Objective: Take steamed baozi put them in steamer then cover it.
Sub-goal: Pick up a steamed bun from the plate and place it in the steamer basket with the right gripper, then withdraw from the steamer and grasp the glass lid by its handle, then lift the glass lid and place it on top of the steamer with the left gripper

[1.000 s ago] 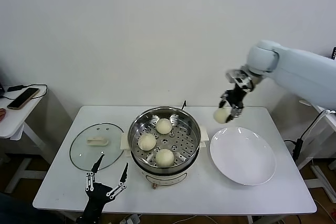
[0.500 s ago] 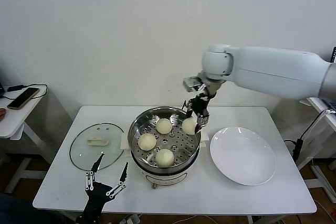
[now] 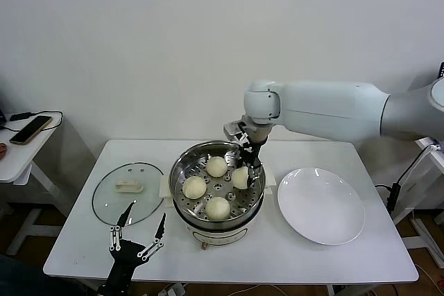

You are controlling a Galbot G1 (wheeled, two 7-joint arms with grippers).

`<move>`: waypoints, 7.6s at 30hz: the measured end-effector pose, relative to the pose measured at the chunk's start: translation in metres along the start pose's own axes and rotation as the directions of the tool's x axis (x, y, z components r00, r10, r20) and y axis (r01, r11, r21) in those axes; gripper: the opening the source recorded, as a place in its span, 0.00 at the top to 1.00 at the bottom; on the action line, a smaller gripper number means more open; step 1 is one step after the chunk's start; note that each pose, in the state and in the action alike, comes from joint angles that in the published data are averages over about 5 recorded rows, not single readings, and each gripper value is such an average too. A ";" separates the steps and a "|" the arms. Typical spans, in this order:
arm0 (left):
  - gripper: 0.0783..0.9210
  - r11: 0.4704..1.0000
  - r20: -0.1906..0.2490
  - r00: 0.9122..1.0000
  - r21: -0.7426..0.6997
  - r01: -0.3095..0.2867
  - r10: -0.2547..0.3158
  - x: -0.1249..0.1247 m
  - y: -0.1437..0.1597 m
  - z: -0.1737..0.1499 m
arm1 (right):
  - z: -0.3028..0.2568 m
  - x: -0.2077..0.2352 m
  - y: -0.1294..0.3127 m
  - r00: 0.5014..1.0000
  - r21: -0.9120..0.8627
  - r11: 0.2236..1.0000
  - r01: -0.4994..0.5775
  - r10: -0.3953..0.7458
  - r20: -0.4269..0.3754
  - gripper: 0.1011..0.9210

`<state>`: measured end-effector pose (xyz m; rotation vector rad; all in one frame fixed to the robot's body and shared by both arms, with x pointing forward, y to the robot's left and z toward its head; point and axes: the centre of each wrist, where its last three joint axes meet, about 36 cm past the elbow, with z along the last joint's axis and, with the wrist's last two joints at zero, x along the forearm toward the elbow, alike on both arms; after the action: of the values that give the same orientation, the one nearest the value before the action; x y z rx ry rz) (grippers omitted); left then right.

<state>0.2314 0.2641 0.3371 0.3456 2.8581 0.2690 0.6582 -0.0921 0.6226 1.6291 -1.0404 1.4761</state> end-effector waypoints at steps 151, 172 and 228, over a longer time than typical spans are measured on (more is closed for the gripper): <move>0.70 0.053 -0.322 0.936 -0.947 -0.317 -0.144 -0.163 0.151 0.178 | 0.142 -0.345 0.380 -0.280 -0.644 -0.733 -0.217 0.679 -0.679 0.12; 0.85 0.090 -0.218 0.945 -0.975 -0.202 -0.242 -0.158 0.178 0.114 | 0.142 -0.343 0.371 -0.295 -0.657 -0.723 -0.216 0.689 -0.662 0.12; 0.86 0.298 -0.257 0.955 -0.932 -0.206 -0.145 -0.222 -0.142 -0.107 | 0.140 -0.350 0.354 -0.193 -0.679 -0.699 -0.223 0.715 -0.672 0.12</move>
<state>0.3820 0.0554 0.4586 0.0787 2.2867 2.0880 0.3899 -0.3340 0.2518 -0.5257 -3.1980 0.2482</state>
